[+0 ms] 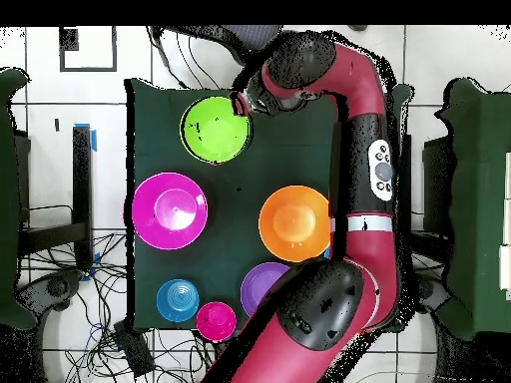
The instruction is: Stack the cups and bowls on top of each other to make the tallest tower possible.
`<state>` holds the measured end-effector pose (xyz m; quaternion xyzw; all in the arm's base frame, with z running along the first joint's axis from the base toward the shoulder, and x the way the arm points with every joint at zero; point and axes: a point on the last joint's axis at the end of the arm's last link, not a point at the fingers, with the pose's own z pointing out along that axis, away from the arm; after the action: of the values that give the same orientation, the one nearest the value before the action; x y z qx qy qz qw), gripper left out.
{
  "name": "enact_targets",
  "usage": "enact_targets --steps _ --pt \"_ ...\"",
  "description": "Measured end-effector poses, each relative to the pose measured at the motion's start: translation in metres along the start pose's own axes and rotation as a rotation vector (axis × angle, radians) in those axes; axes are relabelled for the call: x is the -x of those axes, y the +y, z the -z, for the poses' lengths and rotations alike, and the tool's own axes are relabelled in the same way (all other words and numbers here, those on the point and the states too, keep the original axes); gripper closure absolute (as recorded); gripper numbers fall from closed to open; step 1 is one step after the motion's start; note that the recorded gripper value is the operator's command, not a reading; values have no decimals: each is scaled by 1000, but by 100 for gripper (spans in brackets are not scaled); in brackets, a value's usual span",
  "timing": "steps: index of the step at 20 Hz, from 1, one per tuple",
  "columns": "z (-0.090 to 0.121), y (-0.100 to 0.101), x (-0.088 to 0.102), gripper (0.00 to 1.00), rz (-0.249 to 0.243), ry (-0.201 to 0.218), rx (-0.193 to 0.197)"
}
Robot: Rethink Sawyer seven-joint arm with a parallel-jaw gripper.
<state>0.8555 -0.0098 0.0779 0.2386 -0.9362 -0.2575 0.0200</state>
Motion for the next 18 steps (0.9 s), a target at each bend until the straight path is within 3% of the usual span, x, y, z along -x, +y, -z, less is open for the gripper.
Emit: enact_targets --steps 4,5,18 --pt "0 0 0 100 0 0 0" --pt "0 0 0 0 0 0 0" --pt "2 0 1 0 -1 -4 -5"
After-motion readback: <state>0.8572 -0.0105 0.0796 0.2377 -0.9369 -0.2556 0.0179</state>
